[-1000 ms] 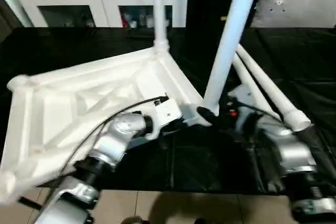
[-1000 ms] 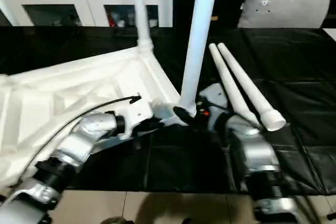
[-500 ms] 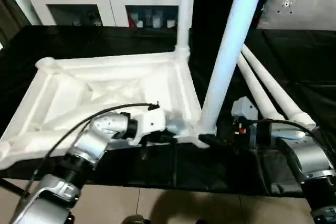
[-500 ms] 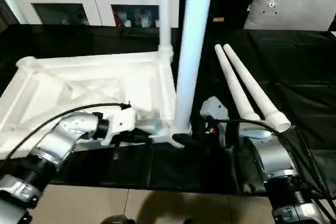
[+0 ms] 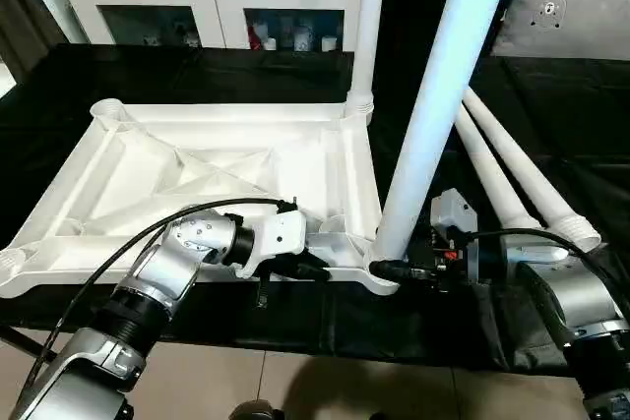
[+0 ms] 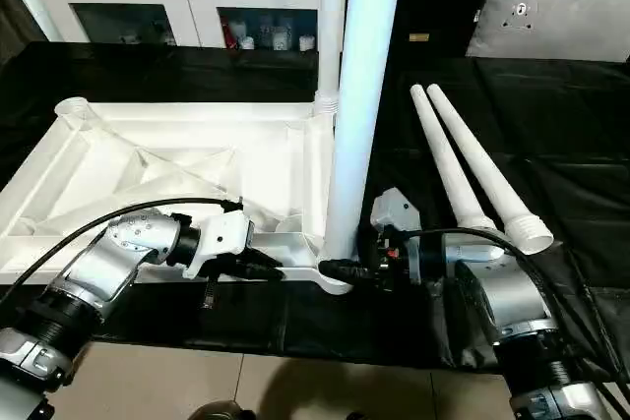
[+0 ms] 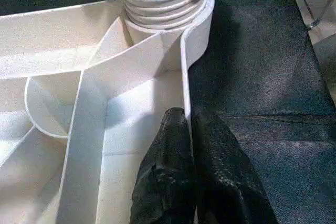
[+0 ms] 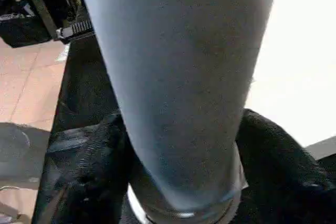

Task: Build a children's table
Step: Rotate leg to tighten

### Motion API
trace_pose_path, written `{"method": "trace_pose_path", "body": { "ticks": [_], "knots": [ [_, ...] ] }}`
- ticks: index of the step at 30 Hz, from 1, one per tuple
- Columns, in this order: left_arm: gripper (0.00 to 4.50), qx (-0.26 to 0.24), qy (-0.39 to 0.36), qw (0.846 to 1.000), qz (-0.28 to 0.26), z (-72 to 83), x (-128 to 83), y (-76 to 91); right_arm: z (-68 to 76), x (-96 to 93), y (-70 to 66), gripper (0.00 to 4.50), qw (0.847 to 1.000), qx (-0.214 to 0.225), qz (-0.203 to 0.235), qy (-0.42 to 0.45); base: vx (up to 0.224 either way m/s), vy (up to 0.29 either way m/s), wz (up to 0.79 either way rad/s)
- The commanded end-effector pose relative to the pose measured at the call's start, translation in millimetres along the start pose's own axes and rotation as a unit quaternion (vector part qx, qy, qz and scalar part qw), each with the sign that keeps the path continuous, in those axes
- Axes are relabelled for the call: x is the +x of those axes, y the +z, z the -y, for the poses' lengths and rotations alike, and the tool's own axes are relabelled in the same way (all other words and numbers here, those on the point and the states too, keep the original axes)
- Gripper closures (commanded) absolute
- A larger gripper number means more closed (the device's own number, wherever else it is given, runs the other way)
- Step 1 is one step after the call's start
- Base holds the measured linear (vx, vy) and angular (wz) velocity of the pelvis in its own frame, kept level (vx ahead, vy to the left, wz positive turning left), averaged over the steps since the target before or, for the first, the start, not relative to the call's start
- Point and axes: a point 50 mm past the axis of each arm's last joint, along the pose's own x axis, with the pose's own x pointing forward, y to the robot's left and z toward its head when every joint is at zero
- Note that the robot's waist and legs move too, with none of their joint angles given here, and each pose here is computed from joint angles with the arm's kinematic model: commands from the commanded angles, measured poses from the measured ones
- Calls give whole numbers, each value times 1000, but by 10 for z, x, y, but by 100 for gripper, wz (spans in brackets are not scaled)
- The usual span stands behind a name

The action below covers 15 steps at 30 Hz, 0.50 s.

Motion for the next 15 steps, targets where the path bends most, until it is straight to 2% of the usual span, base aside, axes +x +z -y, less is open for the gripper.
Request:
{"method": "trace_pose_path", "body": {
  "ticks": [1,9,11,13,15],
  "knots": [
    [450,11,-30,999,-10,56,29,-2,-19,-3,20,184,1000,-3,-1,6,0,0,0],
    [450,-2,-16,1000,-2,64,38,-12,-86,62,-19,198,1000,8,4,12,0,0,0],
    [450,-17,14,1000,6,48,62,-4,-101,135,-11,199,999,24,27,-8,0,0,0],
    [450,-27,27,999,10,43,72,6,-89,166,-10,199,999,34,32,-25,0,0,0],
    [450,-47,64,996,31,8,119,69,-26,254,-16,199,995,42,36,-84,0,0,0]
  ]
}}
